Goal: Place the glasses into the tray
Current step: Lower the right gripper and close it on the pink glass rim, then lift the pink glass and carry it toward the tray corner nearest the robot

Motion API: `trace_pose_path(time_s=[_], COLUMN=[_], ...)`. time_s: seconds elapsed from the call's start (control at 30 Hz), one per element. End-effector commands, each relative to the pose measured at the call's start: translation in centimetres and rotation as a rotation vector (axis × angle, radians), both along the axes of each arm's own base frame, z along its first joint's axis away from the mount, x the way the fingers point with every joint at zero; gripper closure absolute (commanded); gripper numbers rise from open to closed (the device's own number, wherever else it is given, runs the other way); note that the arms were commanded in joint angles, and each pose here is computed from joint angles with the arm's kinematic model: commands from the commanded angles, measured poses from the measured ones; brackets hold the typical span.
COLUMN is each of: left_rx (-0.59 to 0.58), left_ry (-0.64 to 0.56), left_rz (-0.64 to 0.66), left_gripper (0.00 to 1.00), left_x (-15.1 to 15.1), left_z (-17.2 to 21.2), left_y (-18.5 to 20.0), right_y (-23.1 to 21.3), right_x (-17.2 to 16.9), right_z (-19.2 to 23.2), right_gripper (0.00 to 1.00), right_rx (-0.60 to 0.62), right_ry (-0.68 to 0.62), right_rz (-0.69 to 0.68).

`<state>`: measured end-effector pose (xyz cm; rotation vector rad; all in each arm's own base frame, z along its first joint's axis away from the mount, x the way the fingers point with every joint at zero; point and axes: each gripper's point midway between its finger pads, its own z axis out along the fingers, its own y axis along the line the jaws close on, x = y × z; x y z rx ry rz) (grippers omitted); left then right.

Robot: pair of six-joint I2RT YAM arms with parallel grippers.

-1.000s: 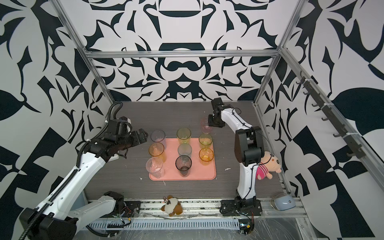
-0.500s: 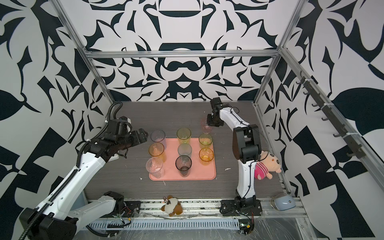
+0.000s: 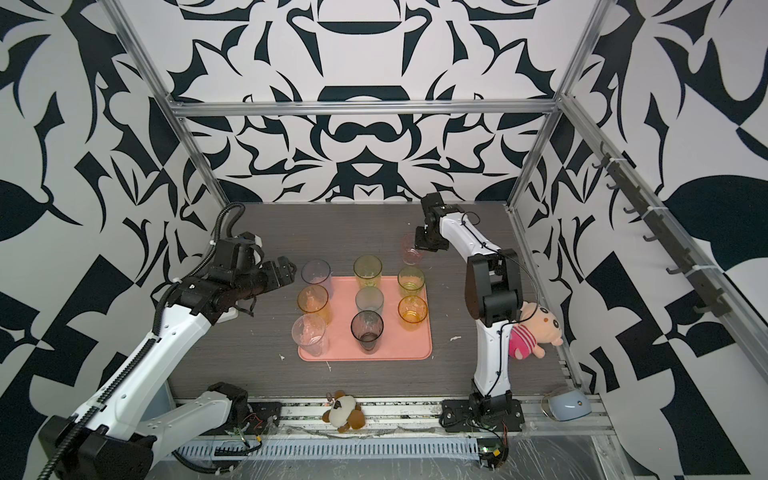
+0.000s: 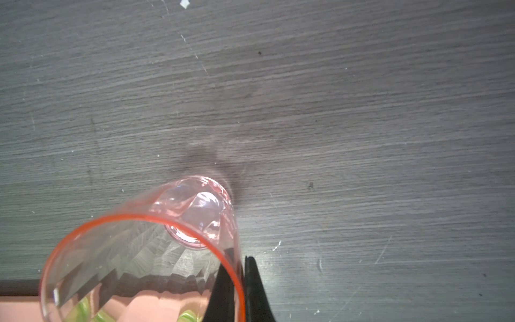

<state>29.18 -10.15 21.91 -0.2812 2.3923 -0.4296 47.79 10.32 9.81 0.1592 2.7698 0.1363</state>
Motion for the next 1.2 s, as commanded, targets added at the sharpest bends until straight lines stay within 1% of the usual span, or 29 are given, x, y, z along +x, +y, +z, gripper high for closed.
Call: trace_pose_path(time_s=[0.0,0.27,0.53,0.7,0.8,0.97,1.17], left_rx=[-0.010,-0.024,-0.036,-0.072,-0.101,-0.106,-0.113], left_ry=[0.004,-0.002,-0.004,-0.010,-0.028,-0.044,-0.039], left_rz=[-0.010,-0.017,-0.018,-0.041,-0.050,-0.048,-0.055], left_gripper=[0.01,0.01,0.01,0.01,0.01,0.00,0.00], left_x=[-0.3,0.0,-0.2,-0.6,-0.9,-1.1,-1.4], left_z=[-0.3,-0.3,-0.2,0.4,0.9,1.2,1.0], left_y=[-0.2,-0.5,-0.6,-1.2,-1.5,-1.4,-1.5], right_y=[-0.8,-1.8,-2.8,-3.3,-3.3,-3.5,-3.8], right_x=[0.4,-1.5,-4.4,-6.8,-8.4,-11.1,-15.0], right_z=[3.5,6.7,10.3,12.4,13.7,15.8,17.3], right_gripper=[1.00,1.00,1.00,1.00,1.00,1.00,1.00], right_rx=[-0.030,-0.062,-0.075,-0.058,-0.022,0.018,0.042], right_ry=[-0.059,-0.077,-0.109,-0.126,-0.142,-0.179,-0.179], right_rz=[-0.004,-0.008,-0.024,-0.052,-0.072,-0.088,-0.083])
